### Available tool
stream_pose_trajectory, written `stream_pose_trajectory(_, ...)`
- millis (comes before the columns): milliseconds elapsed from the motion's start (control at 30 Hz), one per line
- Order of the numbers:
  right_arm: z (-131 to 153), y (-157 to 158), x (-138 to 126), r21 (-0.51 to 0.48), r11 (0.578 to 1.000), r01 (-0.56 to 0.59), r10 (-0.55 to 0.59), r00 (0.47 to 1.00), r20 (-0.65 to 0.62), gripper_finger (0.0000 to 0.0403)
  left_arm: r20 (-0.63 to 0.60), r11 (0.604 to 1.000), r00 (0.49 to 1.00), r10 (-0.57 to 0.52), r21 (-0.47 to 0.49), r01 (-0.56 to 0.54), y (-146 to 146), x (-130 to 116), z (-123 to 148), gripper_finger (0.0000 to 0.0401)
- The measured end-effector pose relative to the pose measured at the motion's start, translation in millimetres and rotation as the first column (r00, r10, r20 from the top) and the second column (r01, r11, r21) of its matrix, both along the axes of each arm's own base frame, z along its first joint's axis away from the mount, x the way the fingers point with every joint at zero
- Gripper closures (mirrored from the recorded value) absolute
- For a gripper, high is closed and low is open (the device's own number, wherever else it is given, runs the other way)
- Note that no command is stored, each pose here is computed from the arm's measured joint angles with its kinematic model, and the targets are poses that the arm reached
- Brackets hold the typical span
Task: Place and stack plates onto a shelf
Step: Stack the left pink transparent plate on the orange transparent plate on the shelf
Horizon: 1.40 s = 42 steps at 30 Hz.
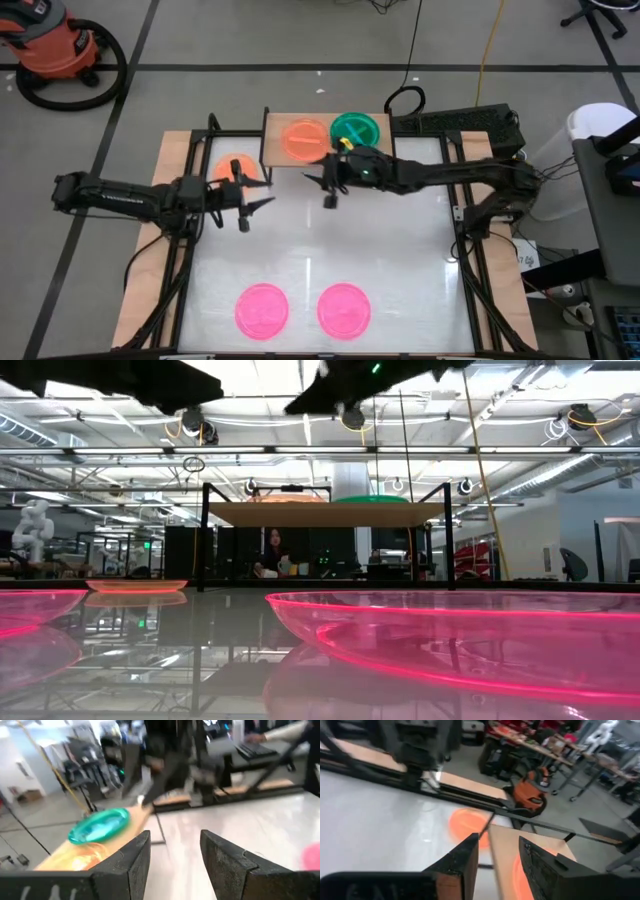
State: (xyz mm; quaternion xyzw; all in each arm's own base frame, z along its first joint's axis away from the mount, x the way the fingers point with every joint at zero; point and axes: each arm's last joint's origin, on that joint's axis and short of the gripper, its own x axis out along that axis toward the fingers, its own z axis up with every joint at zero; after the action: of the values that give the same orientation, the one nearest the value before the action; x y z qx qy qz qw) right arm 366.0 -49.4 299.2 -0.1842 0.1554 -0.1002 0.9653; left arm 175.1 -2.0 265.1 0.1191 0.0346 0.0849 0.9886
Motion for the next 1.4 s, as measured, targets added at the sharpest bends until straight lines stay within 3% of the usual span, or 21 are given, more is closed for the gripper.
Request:
stream_pose_trajectory(233,18,39,-45,0.079,0.997,0.012,-0.009,0.999,-0.039,0.0284,-0.078,0.991,0.988,-0.131,-0.004,0.131,-27,12,3,0.0222)
stream_pose_trajectory(400,7,59,-79,0.117,0.993,-0.028,0.033,0.999,-0.038,0.0284,-0.099,0.959,0.957,-0.273,0.044,0.278,-44,31,-6,0.0222)
stream_pose_trajectory(500,-3,65,-99,0.144,0.99,0.008,-0.004,0.999,-0.032,0.0284,-0.143,0.951,0.944,-0.297,0.043,0.305,-49,43,-18,0.0222)
stream_pose_trajectory(633,-13,71,-122,0.175,0.984,0.026,-0.026,1.0,0.001,0.0284,-0.26,0.948,0.913,-0.314,-0.034,0.316,-53,56,-33,0.0222)
stream_pose_trajectory(833,-22,75,-144,0.19,0.982,-0.022,0.004,0.995,0.095,0.0284,-0.509,0.907,0.752,-0.419,-0.207,0.366,-61,69,-58,0.0222)
stream_pose_trajectory(1033,-20,74,-150,0.214,0.977,-0.028,-0.001,0.991,0.133,0.0284,-0.723,0.923,0.575,-0.383,-0.314,0.221,-62,64,-83,0.0222)
stream_pose_trajectory(1167,-22,75,-148,0.225,0.974,-0.026,-0.002,0.992,0.123,0.0284,-0.756,0.891,0.476,-0.45,-0.411,0.192,-67,58,-103,0.0222)
stream_pose_trajectory(1267,-25,75,-147,0.21,0.977,-0.025,0.003,0.994,0.105,0.0284,-0.748,0.845,0.394,-0.535,-0.489,0.218,-76,57,-112,0.0222)
stream_pose_trajectory(1400,-26,75,-146,0.231,0.973,-0.022,-0.003,0.994,0.108,0.0284,-0.729,0.816,0.368,-0.578,-0.525,0.242,-87,57,-115,0.0222)
